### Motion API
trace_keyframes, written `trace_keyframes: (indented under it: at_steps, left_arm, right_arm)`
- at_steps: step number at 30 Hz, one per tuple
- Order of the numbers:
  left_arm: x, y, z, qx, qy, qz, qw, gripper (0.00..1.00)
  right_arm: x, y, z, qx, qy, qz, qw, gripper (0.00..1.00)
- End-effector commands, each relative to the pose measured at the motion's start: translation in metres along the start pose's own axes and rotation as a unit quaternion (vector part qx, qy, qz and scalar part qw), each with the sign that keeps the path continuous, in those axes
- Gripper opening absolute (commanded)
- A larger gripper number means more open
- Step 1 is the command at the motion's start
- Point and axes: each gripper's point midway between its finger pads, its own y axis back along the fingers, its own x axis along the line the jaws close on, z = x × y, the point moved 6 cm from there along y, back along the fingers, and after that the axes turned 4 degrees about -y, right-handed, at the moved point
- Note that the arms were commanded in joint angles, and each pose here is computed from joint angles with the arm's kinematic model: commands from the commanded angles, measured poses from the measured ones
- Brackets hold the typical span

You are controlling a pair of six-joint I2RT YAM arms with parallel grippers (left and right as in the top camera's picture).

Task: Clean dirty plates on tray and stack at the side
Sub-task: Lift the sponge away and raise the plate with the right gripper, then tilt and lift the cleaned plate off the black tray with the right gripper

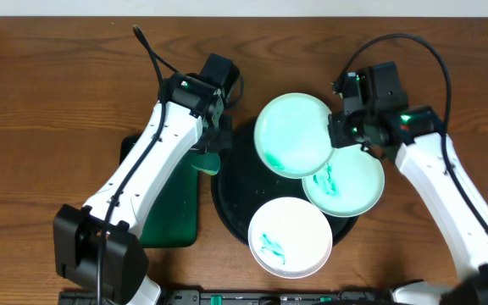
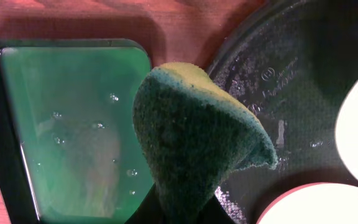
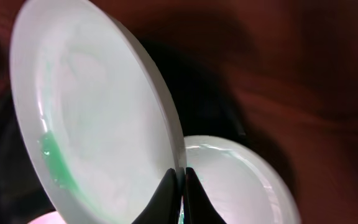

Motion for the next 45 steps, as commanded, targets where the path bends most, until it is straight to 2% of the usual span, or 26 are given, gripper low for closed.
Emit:
trace_keyframes:
  at_steps: [1,10,19,23,38,45]
  left_arm:
    - [0.006,0.006,0.007,-0.015,0.004,0.006,1.000,0.07]
    - [0.010,0.005,0.008,-0.012,0.008,0.002,1.000,0.07]
    - [0.011,0.005,0.008,-0.012,0.002,0.001,1.000,0.07]
    - [0.012,0.005,0.010,-0.013,0.006,0.001,1.000,0.07]
    - [0.039,0.002,0.016,-0.010,0.045,0.006,0.999,0.07]
    - [0.044,0.002,0.017,-0.004,0.054,-0.012,0.998,0.07]
  right_arm:
    - [0.006,0.018,0.003,-0.034,0.053,-0.073,0.995,0.02]
    - [0.054,0.034,-0.006,-0.080,0.178,-0.209,0.958,0.01]
    - [0.067,0.047,-0.007,-0.116,0.211,-0.280,0.929,0.01]
    - [0.072,0.055,-0.007,-0.126,0.248,-0.322,0.905,0.01]
    - [0.127,0.085,-0.025,-0.170,0.401,-0.391,0.811,0.01]
    - [0.141,0.091,-0.033,-0.183,0.425,-0.394,0.794,0.01]
